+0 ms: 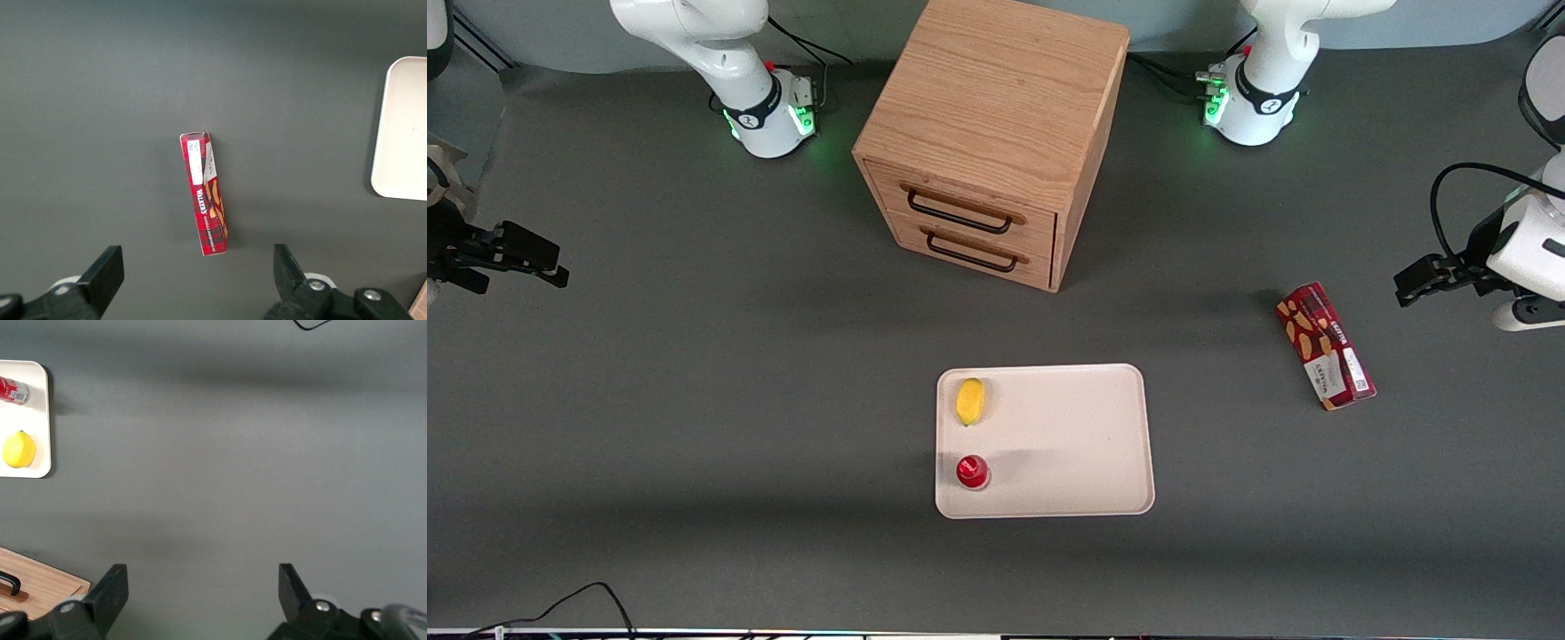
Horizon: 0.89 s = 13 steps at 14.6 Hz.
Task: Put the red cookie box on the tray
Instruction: 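Lower the open left gripper over the red cookie box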
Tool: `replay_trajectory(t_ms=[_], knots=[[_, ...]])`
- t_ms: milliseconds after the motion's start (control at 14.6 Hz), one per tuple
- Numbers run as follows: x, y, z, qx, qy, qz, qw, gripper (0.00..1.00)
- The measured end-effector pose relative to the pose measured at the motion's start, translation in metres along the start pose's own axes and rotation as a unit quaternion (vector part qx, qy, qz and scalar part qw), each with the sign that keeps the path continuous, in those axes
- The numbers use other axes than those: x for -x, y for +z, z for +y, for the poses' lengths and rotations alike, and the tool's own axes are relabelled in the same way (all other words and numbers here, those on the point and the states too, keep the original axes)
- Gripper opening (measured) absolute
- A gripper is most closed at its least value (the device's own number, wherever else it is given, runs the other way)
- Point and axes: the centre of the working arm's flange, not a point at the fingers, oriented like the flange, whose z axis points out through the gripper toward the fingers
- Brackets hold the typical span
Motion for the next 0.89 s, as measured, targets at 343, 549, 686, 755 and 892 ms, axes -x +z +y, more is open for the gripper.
replay_trajectory(t_ms=[343, 549, 686, 755, 892], knots=[[-0.004, -0.008, 0.005, 0.0, 0.005, -0.005, 1.0, 1.0], [-0.007, 0.015, -0.003, -0.002, 0.015, -0.026, 0.9995, 1.0], [-0.011, 0.06, -0.016, -0.002, 0.008, -0.029, 0.9995, 1.0], [-0.01, 0.091, -0.023, 0.0, 0.003, -0.025, 0.9997, 1.0], [-0.001, 0.152, -0.033, 0.015, -0.015, -0.018, 0.9996, 1.0]])
